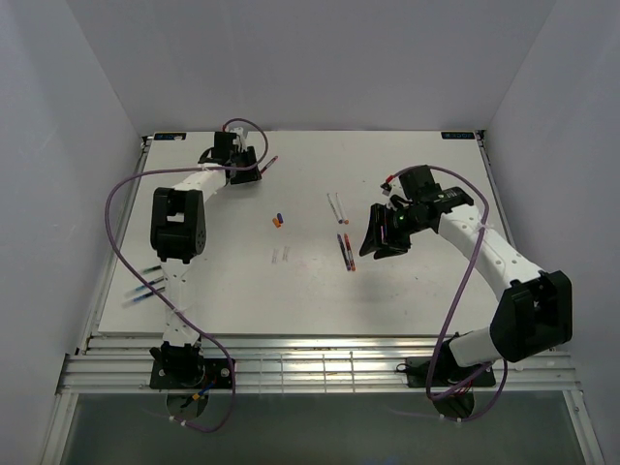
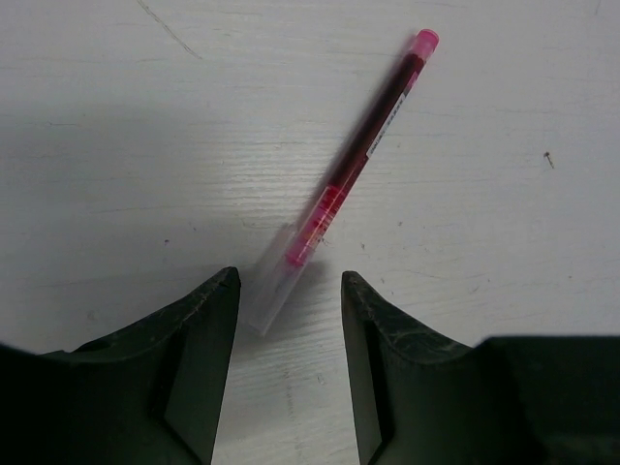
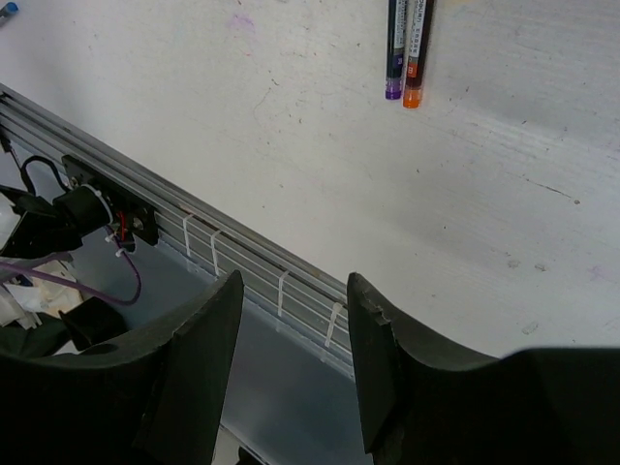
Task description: Open the pen caps
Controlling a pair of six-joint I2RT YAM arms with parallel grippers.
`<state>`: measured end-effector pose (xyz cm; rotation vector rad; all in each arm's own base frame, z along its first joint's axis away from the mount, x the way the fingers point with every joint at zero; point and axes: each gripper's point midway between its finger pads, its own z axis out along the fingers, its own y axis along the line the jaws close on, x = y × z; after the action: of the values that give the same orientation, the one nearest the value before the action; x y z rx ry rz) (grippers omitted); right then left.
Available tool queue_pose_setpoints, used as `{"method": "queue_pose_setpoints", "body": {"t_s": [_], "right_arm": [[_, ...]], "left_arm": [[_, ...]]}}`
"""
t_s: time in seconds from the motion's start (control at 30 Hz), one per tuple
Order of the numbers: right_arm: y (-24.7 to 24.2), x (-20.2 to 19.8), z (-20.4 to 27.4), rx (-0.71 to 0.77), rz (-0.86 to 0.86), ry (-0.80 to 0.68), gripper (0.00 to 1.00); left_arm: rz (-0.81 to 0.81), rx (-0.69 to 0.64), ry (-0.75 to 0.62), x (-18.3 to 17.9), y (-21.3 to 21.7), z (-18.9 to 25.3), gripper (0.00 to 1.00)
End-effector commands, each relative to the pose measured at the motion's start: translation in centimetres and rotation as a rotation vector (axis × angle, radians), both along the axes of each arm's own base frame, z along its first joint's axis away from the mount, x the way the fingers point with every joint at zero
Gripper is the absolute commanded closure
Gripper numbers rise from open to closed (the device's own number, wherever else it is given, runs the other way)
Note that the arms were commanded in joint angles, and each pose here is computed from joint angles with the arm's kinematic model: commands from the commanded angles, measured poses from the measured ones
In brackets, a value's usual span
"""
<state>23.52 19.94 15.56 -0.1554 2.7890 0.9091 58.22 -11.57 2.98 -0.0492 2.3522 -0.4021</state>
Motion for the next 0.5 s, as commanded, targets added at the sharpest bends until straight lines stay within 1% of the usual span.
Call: {"method": "queue_pose_setpoints", "body": {"t_s": [0.0,0.13,0.27,0.37,0.47], "right_arm": [[-0.1,-0.1,1.1,0.024,-0.008,-0.047,0.47],[-0.3,-0.5,1.2,0.026,-0.009,-0.05,0.47],[-0.4,-0.9,1.3,0.028,-0.006,-0.055,0.47],[-0.5,-1.2,1.8,0.034,-0.008,-0.071,0.47],[-0.7,-1.6,2.1,0.037,-0.01,-0.083,0.47]], "left_arm": [[0.001,0.116,0.2,-4.0,0.5,-5.3,0.44],[0.013,0.16,0.226,-4.7,0.7,-6.4,0.44],[0.015,0.199,0.225,-4.6,0.5,-6.9,0.49],[0.015,0.233,0.224,-4.7,0.2,-7.1,0.55],[0.008,0.234,0.223,-4.9,-0.3,-7.1,0.7]]}}
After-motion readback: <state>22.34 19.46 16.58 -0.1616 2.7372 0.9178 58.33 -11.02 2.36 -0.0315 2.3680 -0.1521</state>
